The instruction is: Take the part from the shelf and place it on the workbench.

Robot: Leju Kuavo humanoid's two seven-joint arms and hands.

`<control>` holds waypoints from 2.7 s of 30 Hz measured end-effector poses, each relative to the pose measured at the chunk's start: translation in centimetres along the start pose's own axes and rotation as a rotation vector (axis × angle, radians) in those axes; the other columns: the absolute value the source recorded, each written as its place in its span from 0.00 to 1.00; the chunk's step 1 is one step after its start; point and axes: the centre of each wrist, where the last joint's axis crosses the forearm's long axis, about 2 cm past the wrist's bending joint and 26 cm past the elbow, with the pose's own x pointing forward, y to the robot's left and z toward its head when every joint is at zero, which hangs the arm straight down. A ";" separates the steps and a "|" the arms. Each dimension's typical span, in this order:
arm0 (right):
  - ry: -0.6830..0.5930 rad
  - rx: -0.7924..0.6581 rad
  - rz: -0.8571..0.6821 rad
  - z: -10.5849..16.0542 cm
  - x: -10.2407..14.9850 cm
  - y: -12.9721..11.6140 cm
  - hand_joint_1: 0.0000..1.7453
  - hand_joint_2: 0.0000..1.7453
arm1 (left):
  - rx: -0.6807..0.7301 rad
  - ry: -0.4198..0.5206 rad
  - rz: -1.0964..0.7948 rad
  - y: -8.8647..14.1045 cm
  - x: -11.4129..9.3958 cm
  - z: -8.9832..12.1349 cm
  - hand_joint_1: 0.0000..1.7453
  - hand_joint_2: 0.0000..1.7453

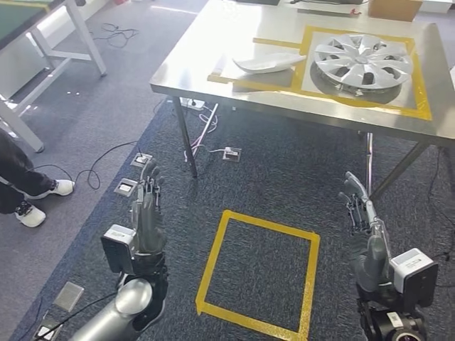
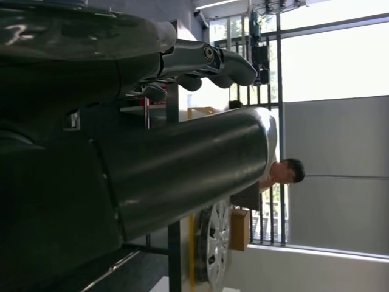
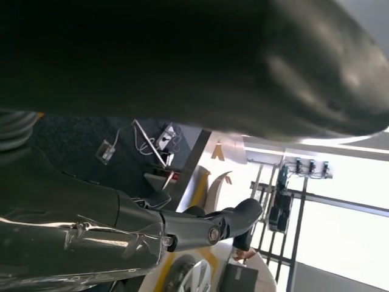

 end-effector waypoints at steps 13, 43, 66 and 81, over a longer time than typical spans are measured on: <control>-0.009 -0.009 0.016 0.0 0.0 0.0 0.00 0.00 | 0.002 0.004 0.005 0.0 0.0 0.0 0.00 0.00; -0.008 0.003 0.037 0.0 0.3 0.2 0.00 0.00 | 0.001 -0.014 0.004 -0.1 0.3 -0.5 0.00 0.00; -0.008 0.003 0.035 0.0 0.4 0.3 0.00 0.00 | -0.003 -0.001 -0.002 0.0 0.5 -0.2 0.00 0.00; -0.009 0.006 0.032 0.1 0.4 0.3 0.00 0.00 | 0.001 -0.010 0.006 -0.1 0.6 -0.3 0.00 0.00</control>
